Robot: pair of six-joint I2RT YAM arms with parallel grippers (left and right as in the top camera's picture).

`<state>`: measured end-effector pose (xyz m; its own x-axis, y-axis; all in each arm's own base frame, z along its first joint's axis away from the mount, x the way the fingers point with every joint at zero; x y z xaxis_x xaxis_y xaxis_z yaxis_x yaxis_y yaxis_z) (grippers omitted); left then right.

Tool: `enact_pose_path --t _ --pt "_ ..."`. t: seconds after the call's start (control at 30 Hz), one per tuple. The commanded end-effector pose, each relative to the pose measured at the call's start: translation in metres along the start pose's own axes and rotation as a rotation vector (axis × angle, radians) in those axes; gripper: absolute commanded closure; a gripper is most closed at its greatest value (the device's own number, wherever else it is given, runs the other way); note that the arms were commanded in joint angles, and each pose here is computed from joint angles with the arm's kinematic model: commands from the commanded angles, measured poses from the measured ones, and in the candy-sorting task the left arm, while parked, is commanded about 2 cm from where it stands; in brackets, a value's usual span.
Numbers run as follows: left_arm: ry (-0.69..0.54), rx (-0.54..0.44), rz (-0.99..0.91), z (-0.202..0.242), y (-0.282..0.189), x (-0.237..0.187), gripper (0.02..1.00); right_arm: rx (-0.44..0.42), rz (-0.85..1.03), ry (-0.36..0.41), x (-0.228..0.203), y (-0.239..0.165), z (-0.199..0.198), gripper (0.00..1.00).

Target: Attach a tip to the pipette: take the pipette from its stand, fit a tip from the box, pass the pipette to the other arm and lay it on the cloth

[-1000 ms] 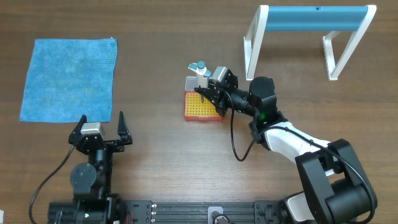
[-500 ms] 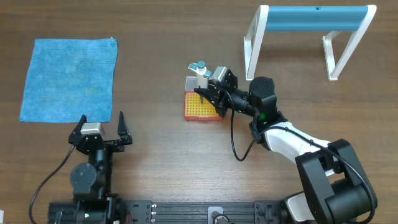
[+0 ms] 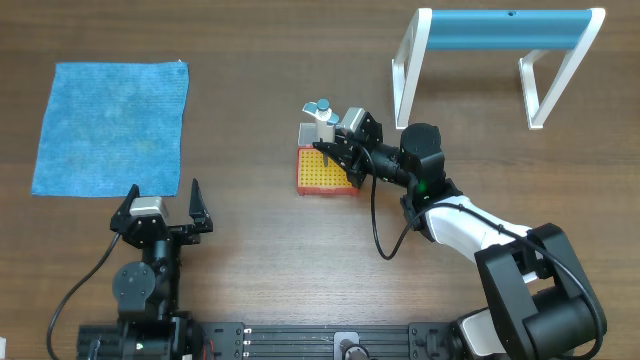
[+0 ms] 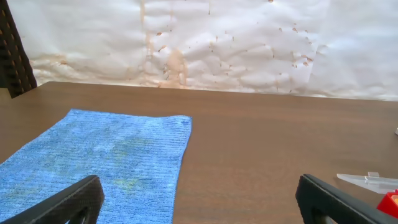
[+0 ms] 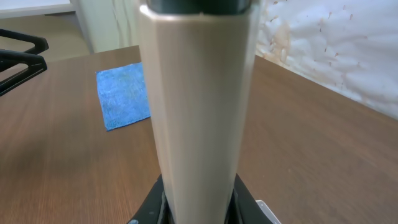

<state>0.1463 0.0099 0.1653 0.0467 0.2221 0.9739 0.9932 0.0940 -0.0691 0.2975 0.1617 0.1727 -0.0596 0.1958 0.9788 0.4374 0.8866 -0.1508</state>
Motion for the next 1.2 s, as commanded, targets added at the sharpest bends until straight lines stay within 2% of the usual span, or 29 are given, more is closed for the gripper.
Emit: enact_pose_path --t 0.03,0.2,0.5,0.73,1.2 --pt "-0.005 0.012 -0.001 0.001 0.0 -0.001 0.02 -0.008 0.002 -0.016 -0.001 0.0 -0.001 0.925" --pt "-0.005 0.012 -0.001 0.001 0.0 -0.001 0.023 0.008 0.012 -0.032 -0.006 0.004 0.002 0.925" --pt "-0.005 0.012 -0.001 0.001 0.0 -0.001 0.023 0.027 0.044 -0.012 -0.02 0.008 0.007 0.925" --pt "-0.005 0.012 -0.001 0.001 0.0 -0.001 0.023 0.029 0.023 -0.028 -0.017 0.008 0.007 0.925" --pt "-0.005 0.012 -0.001 0.001 0.0 -0.001 0.023 -0.001 -0.076 -0.112 0.038 -0.011 0.008 0.925"
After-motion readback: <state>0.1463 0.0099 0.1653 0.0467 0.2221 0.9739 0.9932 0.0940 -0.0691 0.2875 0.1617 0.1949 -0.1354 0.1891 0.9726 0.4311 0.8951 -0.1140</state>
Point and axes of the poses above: each gripper's point midway between its finger pads, its own y axis out along the fingers, its own z axis along the line the jaws close on, x = y × z, the point moved 10 cm from there along -y, back along the fingers, and after that the axes turned 10 degrees about -y, right-handed, at the moved point
